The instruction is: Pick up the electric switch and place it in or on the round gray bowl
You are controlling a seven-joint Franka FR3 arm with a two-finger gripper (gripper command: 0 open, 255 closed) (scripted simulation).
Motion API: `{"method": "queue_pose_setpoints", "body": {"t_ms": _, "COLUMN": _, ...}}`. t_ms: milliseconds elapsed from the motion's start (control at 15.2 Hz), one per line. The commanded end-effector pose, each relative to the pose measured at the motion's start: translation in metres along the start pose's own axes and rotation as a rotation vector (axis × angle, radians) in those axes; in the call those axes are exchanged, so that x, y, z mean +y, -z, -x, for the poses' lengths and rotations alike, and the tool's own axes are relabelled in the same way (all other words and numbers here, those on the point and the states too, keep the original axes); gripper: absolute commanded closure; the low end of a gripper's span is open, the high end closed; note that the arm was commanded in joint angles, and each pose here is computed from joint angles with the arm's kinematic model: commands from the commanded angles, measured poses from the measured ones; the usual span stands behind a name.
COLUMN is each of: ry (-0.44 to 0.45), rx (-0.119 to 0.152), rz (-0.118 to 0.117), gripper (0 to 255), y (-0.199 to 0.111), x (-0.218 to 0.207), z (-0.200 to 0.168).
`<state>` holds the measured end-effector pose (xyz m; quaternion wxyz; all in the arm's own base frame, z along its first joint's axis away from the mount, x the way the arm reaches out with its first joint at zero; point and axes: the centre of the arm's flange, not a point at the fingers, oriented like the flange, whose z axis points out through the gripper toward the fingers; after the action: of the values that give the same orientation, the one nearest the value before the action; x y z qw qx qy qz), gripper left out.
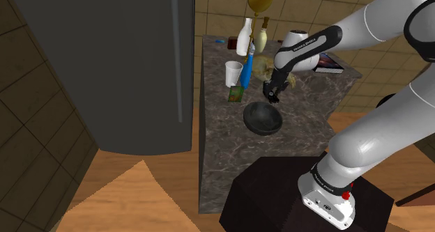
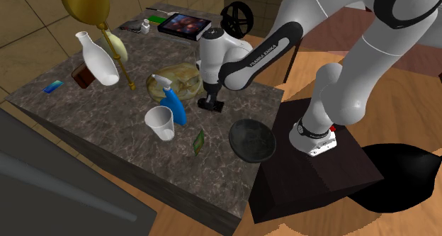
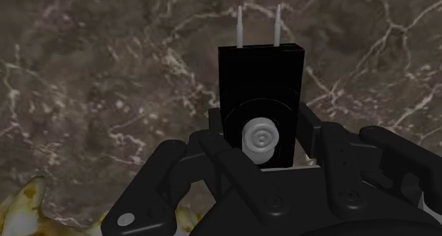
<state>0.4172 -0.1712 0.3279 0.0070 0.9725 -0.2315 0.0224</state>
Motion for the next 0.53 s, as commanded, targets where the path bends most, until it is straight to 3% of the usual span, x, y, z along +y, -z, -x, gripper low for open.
{"method": "queue_pose_setpoints", "body": {"t_ms": 0, "ry": 0.0, "rx": -0.003, "rz": 0.0, "gripper": 255, "y": 0.007, "x": 0.0, "z": 0.0}}
{"method": "queue_pose_setpoints", "body": {"t_ms": 462, "ry": 0.0, "rx": -0.003, "rz": 0.0, "gripper": 255, "y": 0.044, "x": 0.0, "z": -0.002}}
